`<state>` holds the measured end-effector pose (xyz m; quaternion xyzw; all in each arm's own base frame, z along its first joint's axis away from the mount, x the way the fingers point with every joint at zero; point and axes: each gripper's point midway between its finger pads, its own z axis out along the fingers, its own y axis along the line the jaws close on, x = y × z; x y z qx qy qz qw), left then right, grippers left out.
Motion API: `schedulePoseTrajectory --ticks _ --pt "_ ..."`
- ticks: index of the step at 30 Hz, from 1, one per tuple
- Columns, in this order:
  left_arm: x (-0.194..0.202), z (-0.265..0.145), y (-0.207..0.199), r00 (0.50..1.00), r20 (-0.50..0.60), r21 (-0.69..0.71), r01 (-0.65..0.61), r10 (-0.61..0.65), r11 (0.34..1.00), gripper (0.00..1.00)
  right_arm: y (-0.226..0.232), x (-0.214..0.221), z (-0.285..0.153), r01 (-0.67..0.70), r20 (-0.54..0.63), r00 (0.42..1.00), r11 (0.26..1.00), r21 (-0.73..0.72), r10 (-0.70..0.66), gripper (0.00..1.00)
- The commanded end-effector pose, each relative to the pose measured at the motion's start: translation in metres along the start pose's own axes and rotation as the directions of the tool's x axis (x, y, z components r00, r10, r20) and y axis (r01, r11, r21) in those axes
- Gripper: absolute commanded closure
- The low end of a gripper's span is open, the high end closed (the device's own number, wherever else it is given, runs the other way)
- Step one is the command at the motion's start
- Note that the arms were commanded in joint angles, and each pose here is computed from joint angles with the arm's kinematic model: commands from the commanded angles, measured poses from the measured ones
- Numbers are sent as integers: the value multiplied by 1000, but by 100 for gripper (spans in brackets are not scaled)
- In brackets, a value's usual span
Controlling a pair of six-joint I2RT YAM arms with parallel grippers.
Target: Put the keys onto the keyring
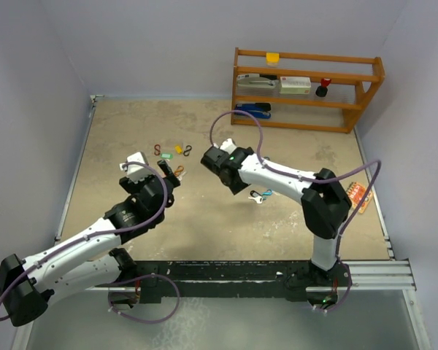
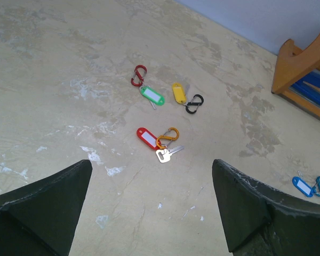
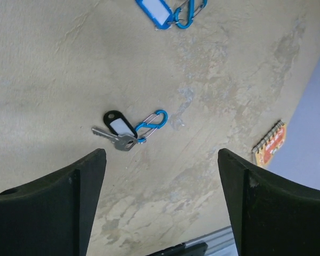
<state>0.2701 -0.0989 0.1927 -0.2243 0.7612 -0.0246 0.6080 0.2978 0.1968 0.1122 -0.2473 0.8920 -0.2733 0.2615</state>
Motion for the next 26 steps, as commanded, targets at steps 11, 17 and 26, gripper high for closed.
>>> schedulePoseTrajectory --ticks 11,17,26 --pt "-36 -9 -9 995 61 64 78 -82 995 7 -24 -62 -89 -311 432 627 717 -624 648 0" --pt "-33 -8 -17 995 52 90 81 -86 993 7 -30 -52 -114 -206 507 529 682 -702 681 0" --pt "-24 -3 -22 998 38 82 56 -60 995 7 -31 -38 -118 -165 537 499 683 -712 680 0"
